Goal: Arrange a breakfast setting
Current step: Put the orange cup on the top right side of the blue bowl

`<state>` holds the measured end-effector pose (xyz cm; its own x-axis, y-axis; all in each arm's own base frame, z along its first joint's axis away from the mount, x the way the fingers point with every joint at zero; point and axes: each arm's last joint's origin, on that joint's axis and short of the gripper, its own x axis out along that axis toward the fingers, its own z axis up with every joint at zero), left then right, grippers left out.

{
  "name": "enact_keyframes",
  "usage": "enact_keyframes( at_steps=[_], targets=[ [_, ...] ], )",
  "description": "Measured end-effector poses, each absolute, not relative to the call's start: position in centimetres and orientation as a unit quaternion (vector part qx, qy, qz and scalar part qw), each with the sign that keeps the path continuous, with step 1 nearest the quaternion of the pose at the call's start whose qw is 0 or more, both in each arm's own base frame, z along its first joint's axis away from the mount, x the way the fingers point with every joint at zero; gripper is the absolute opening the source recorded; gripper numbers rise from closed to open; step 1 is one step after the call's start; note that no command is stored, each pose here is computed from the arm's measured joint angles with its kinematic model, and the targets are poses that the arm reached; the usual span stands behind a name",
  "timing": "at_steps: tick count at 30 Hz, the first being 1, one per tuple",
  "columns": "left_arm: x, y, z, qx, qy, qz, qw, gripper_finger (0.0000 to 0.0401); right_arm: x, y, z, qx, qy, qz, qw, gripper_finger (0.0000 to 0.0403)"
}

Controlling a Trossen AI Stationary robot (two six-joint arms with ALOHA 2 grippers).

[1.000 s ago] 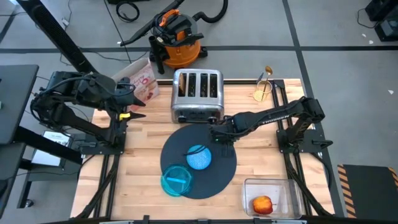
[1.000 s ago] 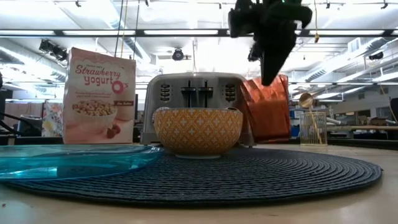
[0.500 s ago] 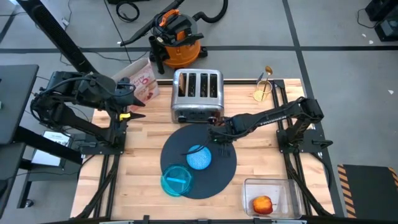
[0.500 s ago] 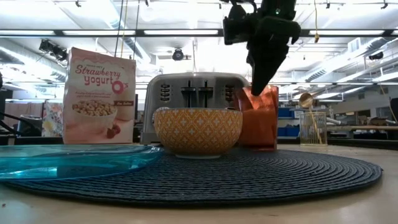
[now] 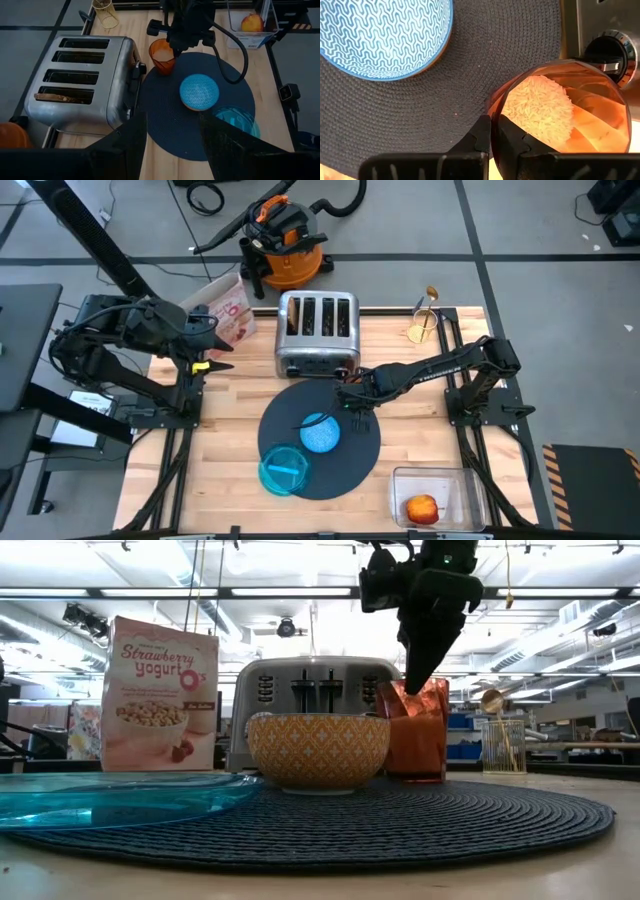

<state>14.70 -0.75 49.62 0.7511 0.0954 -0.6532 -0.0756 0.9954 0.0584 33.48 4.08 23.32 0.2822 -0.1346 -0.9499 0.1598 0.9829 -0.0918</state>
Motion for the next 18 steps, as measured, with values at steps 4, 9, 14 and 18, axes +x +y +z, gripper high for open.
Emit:
enact_keyframes(
  at_steps=[4,9,14,18],
  targets=[
    [14.7,-0.75,49.62,0.015,0.35,0.045,0.936,0.0183,33.49,4.08,23.32,0.009,0.592,-0.093,0.801,0.0042],
    [14.69,-0.75,49.61,0.025,0.35,0.042,0.935,0.0183,33.53,3.99,23.35,0.004,0.587,-0.107,0.803,0.0074],
    [14.69,-0.76,49.61,0.023,0.35,0.042,0.935,0.0183,33.53,4.06,23.34,0.009,0.589,-0.099,0.802,0.0105],
    [14.69,-0.76,49.61,0.021,0.35,0.043,0.935,0.0183,33.52,4.08,23.43,0.016,0.59,-0.096,0.802,0.0129]
  ],
)
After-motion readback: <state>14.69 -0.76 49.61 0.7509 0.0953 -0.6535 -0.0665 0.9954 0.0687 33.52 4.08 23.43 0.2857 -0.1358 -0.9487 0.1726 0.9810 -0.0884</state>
